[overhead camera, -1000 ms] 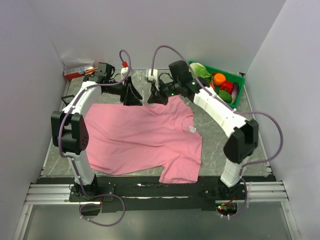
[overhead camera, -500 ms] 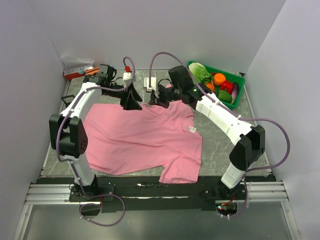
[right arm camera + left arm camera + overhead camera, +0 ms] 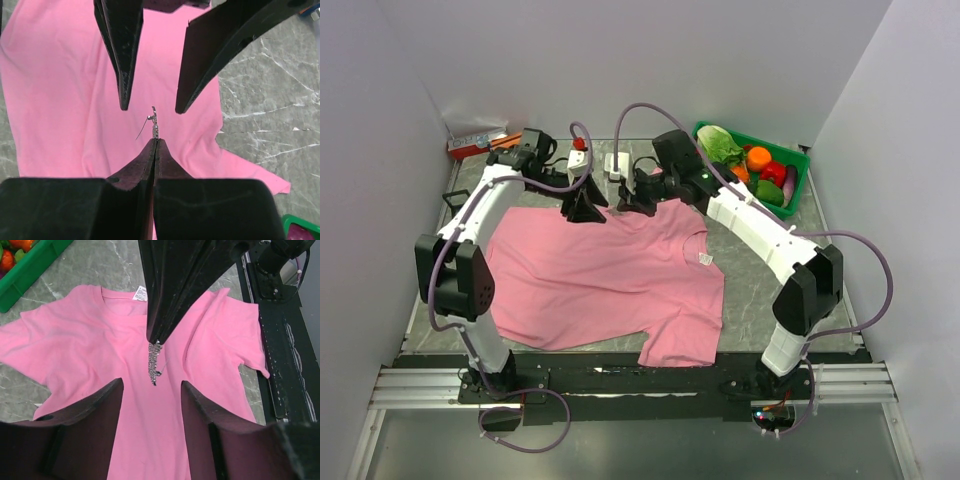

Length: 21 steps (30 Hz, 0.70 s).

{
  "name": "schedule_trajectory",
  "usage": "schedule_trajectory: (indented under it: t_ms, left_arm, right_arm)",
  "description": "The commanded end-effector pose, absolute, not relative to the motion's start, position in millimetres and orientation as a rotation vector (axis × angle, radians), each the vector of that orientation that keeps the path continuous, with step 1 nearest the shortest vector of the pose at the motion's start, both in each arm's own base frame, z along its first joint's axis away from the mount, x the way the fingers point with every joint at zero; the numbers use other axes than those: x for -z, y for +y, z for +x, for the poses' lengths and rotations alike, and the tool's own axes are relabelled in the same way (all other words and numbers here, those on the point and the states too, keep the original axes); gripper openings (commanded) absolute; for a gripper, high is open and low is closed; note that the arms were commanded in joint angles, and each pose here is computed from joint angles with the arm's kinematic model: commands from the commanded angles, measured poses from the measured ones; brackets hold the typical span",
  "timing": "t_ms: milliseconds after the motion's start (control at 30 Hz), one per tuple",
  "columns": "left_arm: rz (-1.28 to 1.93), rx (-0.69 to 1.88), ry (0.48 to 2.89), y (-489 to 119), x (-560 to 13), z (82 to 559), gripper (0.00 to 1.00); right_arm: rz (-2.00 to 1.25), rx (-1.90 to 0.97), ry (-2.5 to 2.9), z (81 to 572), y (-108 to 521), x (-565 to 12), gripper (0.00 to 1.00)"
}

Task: Remove the brooch from the garment

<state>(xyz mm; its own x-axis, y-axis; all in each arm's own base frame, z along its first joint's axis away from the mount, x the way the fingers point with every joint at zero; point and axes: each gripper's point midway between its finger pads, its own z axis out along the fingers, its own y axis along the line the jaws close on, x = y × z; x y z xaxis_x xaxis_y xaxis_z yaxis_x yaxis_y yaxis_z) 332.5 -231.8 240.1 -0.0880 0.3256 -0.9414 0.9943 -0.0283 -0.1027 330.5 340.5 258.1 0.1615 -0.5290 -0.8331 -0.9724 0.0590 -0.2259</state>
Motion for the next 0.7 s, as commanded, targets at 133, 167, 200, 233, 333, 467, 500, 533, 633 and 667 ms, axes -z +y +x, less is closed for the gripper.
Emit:
schedule_trajectory:
  t_ms: [133, 167, 200, 233, 333, 467, 500, 533, 633, 667]
  left_arm:
    - [1.455, 1.147, 1.404, -241.7, -254.1, 333.7, 0.52]
    - [1.447, 1.154, 1.41, -242.7, -255.2, 333.7, 0.51]
    - [1.448, 1.155, 1.406, -243.6, -255.1, 334.6, 0.51]
    - [1.448, 1.159, 1.409, -244.4, -254.2, 335.3, 0.5]
    - [1.453, 1.173, 1.408, -246.1, -254.1, 335.5, 0.49]
    - [1.449, 1.184, 1.417, -246.6, -253.0, 336.7, 0.48]
    - [1.449, 1.188, 1.415, -247.4, -252.5, 336.5, 0.47]
    - [1.448, 1.188, 1.415, -247.4, -252.7, 336.3, 0.47]
    - [1.447, 1.187, 1.421, -247.1, -251.0, 336.0, 0.47]
    - [1.446, 1.19, 1.421, -247.1, -250.8, 335.7, 0.47]
  right_arm:
    - [-1.538, -0.728, 1.491, 332.9, 345.2, -272.6, 0.0]
    - [-1.538, -0.73, 1.496, 332.9, 345.2, -271.7, 0.0]
    - [-1.537, -0.729, 1.495, 333.5, 344.7, -272.7, 0.0]
    - [-1.538, -0.73, 1.496, 333.1, 345.3, -272.0, 0.0]
    - [-1.536, -0.73, 1.502, 334.0, 344.2, -271.8, 0.0]
    - [-1.53, -0.736, 1.51, 334.6, 344.3, -270.7, 0.0]
    - [-1.529, -0.737, 1.504, 334.1, 345.1, -272.5, 0.0]
    - [-1.527, -0.74, 1.508, 334.5, 344.9, -271.9, 0.0]
    - [-1.525, -0.747, 1.513, 334.4, 346.2, -270.8, 0.0]
    - [-1.52, -0.757, 1.516, 334.1, 345.8, -271.2, 0.0]
